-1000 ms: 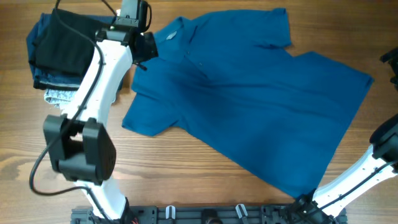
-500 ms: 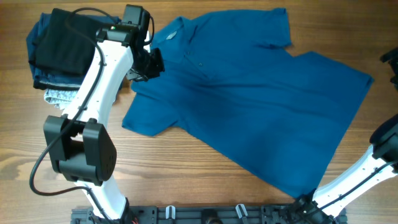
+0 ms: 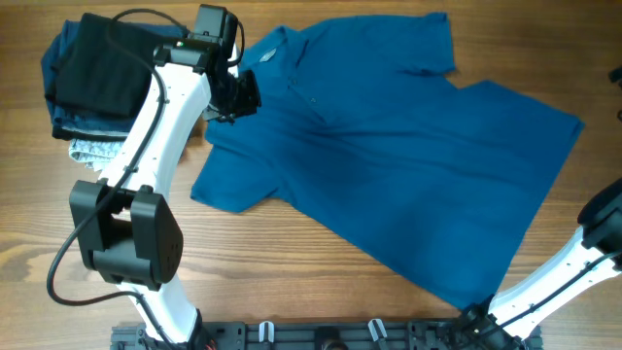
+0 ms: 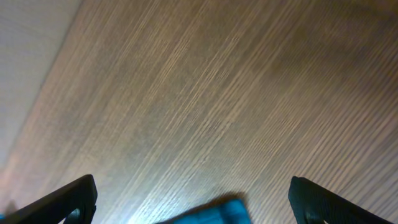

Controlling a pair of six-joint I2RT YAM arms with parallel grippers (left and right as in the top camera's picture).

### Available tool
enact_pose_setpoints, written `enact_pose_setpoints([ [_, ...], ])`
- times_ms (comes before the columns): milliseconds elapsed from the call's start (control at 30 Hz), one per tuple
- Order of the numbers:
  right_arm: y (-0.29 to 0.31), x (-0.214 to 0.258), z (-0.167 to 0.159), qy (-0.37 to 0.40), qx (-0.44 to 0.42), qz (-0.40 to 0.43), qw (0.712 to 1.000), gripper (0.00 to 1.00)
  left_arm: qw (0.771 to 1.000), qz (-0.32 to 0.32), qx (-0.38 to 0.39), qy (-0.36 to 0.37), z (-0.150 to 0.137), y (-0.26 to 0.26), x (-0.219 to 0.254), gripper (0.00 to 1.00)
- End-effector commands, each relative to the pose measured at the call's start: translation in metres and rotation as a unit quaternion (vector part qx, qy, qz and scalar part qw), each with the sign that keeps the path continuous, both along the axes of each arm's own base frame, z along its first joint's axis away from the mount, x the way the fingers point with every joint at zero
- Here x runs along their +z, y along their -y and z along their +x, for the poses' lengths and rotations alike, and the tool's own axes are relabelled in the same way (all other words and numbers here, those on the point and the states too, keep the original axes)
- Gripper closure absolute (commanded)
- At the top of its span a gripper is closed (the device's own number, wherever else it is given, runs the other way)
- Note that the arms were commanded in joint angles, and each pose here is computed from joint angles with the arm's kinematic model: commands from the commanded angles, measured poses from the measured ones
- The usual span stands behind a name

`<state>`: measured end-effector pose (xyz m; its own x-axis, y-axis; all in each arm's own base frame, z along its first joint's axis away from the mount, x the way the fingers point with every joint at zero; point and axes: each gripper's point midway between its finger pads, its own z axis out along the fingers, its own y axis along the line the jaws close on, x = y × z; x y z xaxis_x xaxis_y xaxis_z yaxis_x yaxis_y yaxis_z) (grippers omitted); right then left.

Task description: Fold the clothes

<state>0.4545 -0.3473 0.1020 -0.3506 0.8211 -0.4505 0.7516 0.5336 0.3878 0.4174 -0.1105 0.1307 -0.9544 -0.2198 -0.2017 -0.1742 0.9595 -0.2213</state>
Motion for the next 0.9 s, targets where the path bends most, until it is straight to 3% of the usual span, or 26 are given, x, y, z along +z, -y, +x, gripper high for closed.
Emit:
enact_pose_setpoints([
  [0, -0.034, 0.014, 0.0, 0.014, 0.032, 0.07, 0.997, 0.01, 1.0, -0.013, 0.007, 0.0, 0.002, 0.005, -0.001, 0.73],
  [100, -0.067, 0.012, -0.026, -0.038, 0.067, 0.113, 0.991, 0.19, 1.0, -0.008, 0.002, -0.006, -0.001, 0.003, -0.002, 0.72],
  [300, -0.113, 0.066, -0.095, -0.138, 0.091, 0.101, 0.981, 0.28, 1.0, 0.01, 0.009, 0.012, 0.007, -0.003, -0.001, 0.67],
  [400, -0.143, 0.077, -0.101, -0.157, 0.126, 0.105, 0.974, 0.3, 0.998, -0.004, 0.0, 0.059, 0.028, 0.005, 0.007, 0.66],
  [467, -0.157, 0.076, -0.099, -0.173, 0.147, 0.098, 0.969, 0.28, 0.993, -0.025, -0.035, 0.105, 0.045, 0.02, 0.018, 0.66],
  [567, -0.174, 0.073, -0.097, -0.193, 0.167, 0.09, 0.963, 0.21, 0.982, -0.054, -0.064, 0.172, 0.067, 0.045, 0.037, 0.83],
  [633, -0.184, 0.072, -0.094, -0.198, 0.18, 0.091, 0.959, 0.11, 0.968, -0.057, -0.09, 0.228, 0.084, 0.06, 0.053, 0.82],
  [667, -0.186, 0.073, -0.093, -0.198, 0.182, 0.09, 0.959, 0.0, 0.96, -0.06, -0.101, 0.254, 0.091, 0.068, 0.062, 0.82],
  [800, -0.186, 0.073, -0.089, -0.192, 0.183, 0.085, 0.96, 0.01, 0.929, -0.079, -0.11, 0.343, 0.118, 0.089, 0.093, 0.88],
  [867, -0.181, 0.075, -0.081, -0.177, 0.183, 0.072, 0.964, 0.0, 0.925, -0.082, -0.11, 0.355, 0.126, 0.092, 0.091, 0.89],
])
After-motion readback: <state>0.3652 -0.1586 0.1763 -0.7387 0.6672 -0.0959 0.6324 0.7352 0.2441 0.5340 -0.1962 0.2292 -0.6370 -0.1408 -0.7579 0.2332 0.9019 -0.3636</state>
